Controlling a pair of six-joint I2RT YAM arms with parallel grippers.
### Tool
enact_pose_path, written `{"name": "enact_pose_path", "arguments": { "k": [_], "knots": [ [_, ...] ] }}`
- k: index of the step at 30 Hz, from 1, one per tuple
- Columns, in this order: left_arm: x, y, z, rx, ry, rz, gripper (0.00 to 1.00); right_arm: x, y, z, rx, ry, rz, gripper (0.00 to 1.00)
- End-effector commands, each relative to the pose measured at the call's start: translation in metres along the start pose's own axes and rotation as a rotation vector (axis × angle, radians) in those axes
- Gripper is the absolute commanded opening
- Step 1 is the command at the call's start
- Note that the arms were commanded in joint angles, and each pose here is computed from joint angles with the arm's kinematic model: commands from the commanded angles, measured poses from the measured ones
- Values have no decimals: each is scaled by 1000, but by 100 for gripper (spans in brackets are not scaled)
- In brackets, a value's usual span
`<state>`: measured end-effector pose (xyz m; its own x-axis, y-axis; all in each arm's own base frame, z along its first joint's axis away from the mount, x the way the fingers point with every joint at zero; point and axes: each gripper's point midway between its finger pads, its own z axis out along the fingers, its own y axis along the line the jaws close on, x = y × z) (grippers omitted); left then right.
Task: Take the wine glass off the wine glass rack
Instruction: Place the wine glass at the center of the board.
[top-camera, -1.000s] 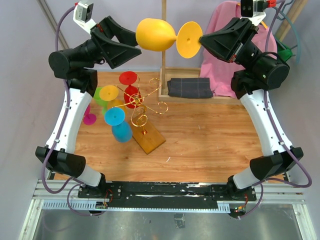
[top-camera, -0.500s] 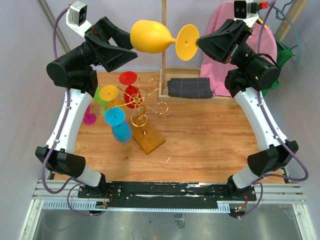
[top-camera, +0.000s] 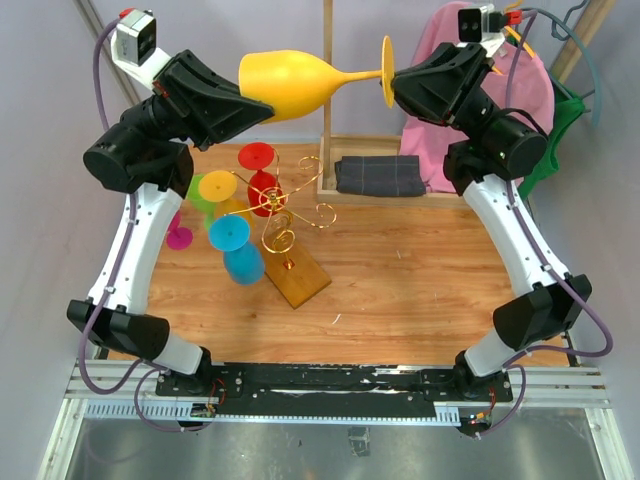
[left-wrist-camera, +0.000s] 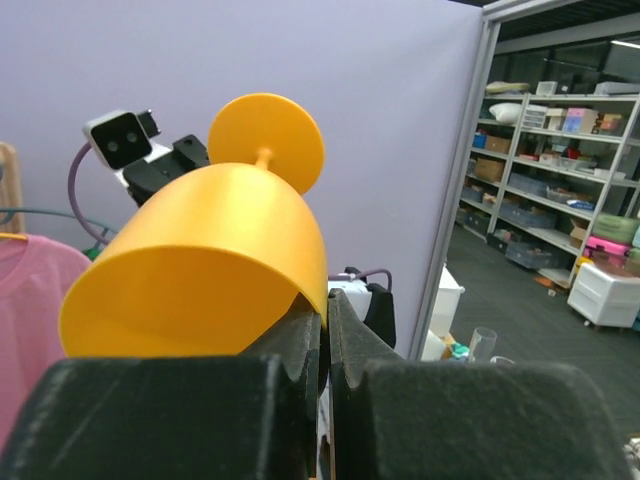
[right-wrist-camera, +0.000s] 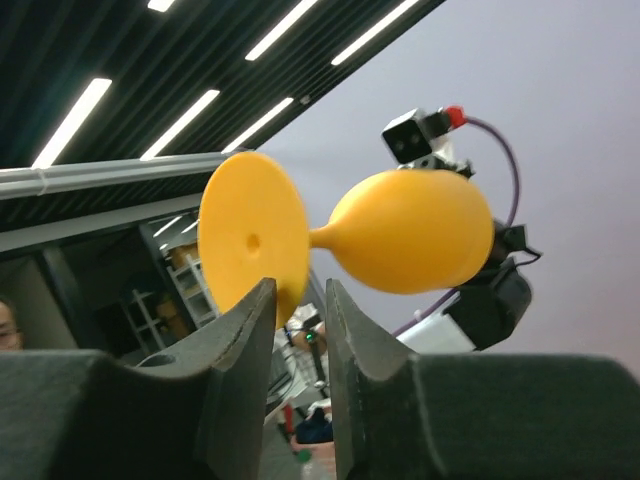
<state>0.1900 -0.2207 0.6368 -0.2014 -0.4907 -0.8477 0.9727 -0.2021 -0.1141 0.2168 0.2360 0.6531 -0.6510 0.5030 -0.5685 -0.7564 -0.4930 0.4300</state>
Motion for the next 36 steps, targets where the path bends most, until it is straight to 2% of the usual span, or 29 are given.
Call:
{"name": "enact_pose_path", "arguments": {
  "k": [1, 3, 4, 8, 15, 21, 23, 27, 31, 36],
  "knots": [
    [0, 14, -3, -19, -21, -11, 0, 28, 18, -8, -84, 85, -60, 37],
    [-1, 8, -2, -10, -21, -3, 0, 29, 11, -17, -86, 74, -50, 49],
    [-1, 6, -3, -8, -19, 4, 0, 29, 6, -23, -86, 67, -45, 51],
    [-1, 3, -2, -28, 24, 74, 0, 26, -18, -43, -30, 34, -14, 54],
    [-26, 44, -40, -330, 134, 323, 0, 29, -16, -58, 71, 80, -59, 69],
    [-58, 92, -116, -796, 277, 518, 0, 34, -13, -65, 212, 157, -110, 71],
    [-68, 98, -151, -977, 338, 622, 0, 39, -15, -66, 272, 209, -162, 71],
    [-76, 93, -220, -1364, 417, 741, 0, 49, -17, -72, 398, 279, -212, 72],
    [-62, 78, -282, -1674, 465, 726, 0, 57, -19, -80, 481, 313, -212, 72],
    [-37, 62, -324, -1868, 505, 624, 0, 62, -18, -86, 524, 322, -221, 73]
  ]
}}
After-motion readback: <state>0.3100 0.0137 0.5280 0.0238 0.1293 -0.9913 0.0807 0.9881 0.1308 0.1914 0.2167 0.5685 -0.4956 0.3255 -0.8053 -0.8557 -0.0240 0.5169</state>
